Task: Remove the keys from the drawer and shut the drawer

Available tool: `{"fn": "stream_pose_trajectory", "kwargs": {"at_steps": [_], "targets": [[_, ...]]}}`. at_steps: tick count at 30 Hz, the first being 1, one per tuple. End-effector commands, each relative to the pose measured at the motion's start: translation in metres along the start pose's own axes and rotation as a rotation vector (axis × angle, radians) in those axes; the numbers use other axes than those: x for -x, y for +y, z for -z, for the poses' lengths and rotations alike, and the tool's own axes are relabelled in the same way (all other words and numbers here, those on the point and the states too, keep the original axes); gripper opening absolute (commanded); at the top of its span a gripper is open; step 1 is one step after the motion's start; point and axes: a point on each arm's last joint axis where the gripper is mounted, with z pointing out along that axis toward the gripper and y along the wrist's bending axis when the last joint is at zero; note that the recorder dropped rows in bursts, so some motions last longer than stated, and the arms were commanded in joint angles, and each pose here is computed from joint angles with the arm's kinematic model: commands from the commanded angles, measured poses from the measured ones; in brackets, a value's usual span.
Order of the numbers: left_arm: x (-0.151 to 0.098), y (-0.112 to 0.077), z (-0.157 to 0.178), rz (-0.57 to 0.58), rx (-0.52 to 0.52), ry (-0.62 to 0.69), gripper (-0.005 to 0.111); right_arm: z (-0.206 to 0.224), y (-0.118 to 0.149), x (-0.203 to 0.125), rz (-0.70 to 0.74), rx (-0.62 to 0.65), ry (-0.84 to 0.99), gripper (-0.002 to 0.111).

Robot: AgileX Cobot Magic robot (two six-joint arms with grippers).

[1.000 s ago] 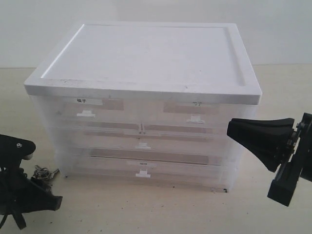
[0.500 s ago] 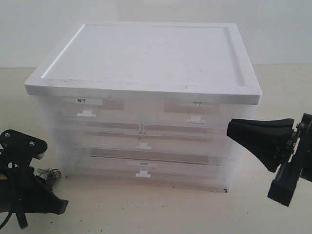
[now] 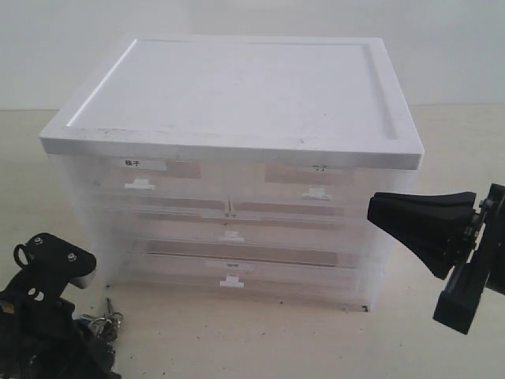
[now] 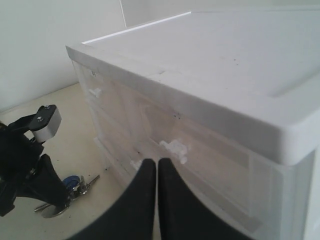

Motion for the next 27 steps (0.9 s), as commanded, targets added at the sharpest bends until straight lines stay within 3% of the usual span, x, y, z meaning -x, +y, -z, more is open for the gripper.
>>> {"fn": "stream_pose_trajectory", "kwargs": {"at_steps": [1, 10, 18, 27], "targets": [[-0.019, -0.017, -0.003, -0.046, -0.077, 0.123, 0.004, 0.0, 0.0, 0.001, 0.007, 0.01, -0.006, 0.0], [0.022, -0.041, -0.012, -0.164, -0.122, 0.052, 0.004, 0.0, 0.0, 0.001, 0.007, 0.009, -0.005, 0.0], [0.052, -0.054, -0.043, -0.237, -0.145, 0.087, 0.004, 0.0, 0.0, 0.001, 0.007, 0.008, -0.003, 0.0], [0.065, -0.098, -0.052, -0.41, -0.21, 0.06, 0.004, 0.0, 0.0, 0.001, 0.005, 0.005, -0.008, 0.0]]}}
